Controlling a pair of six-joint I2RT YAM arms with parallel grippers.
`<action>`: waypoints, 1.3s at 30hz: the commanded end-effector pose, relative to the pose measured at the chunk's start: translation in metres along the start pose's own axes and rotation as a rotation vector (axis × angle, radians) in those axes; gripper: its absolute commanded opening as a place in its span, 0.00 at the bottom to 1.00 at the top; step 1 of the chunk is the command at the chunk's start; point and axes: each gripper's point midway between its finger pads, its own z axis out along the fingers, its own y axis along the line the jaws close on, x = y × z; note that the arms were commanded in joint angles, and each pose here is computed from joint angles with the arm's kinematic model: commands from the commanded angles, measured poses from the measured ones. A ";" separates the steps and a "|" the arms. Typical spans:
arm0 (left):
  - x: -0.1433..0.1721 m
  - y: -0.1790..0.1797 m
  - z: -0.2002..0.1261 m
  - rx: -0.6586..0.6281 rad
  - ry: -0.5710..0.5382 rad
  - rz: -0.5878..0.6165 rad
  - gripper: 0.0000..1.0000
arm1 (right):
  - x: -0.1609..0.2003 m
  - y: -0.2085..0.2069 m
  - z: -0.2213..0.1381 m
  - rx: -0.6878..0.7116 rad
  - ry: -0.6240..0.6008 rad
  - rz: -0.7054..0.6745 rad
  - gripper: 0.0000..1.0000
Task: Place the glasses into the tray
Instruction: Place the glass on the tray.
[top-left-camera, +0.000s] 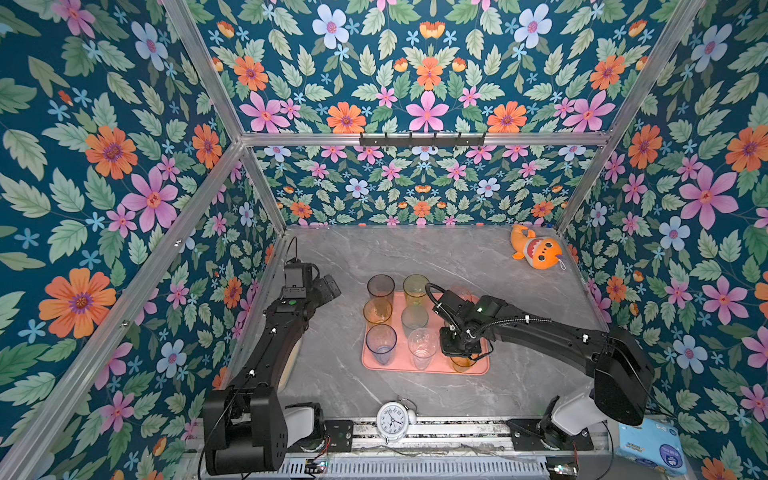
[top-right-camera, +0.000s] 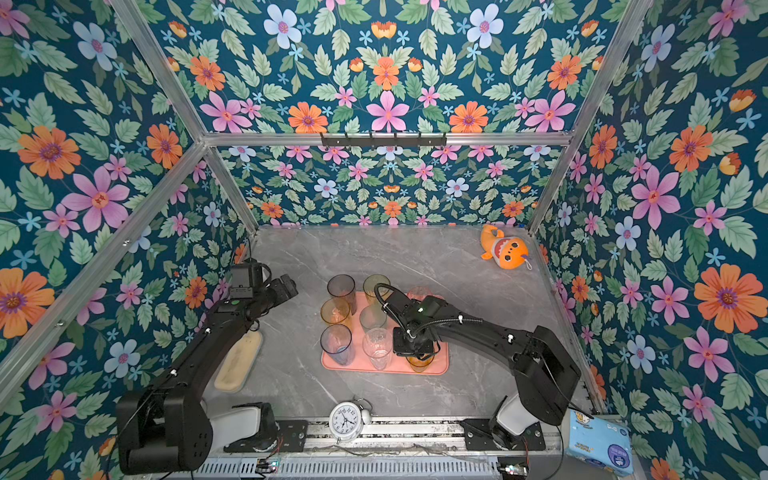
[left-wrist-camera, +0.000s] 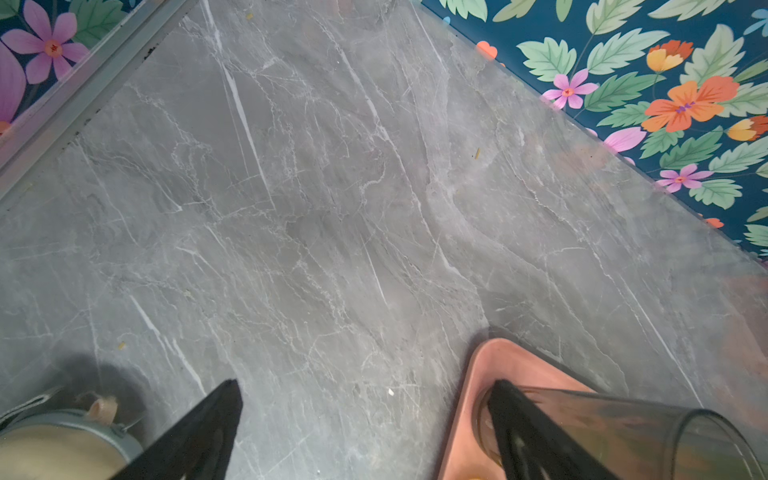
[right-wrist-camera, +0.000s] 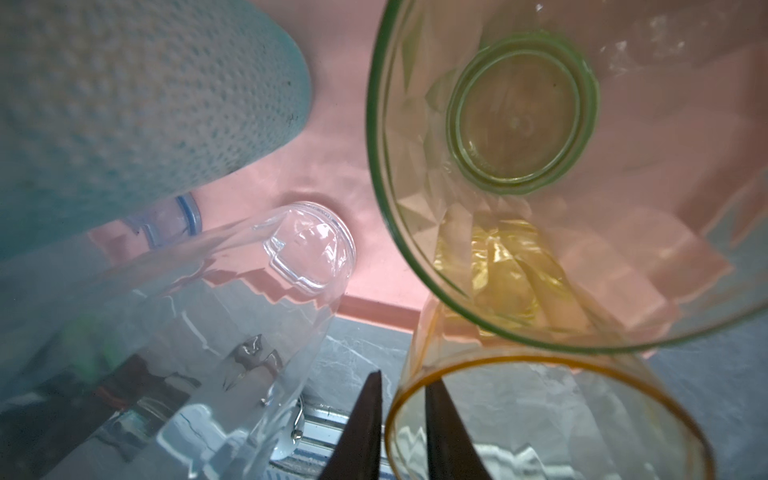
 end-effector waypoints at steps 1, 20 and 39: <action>-0.001 0.001 0.000 -0.003 -0.004 0.006 0.96 | 0.001 -0.001 -0.003 0.002 0.000 0.009 0.21; -0.002 0.000 -0.001 -0.002 -0.006 0.006 0.96 | -0.003 0.004 -0.035 -0.070 -0.088 -0.023 0.26; -0.014 -0.008 -0.010 0.028 -0.044 0.014 0.97 | -0.055 -0.002 -0.121 -0.110 -0.503 -0.148 0.47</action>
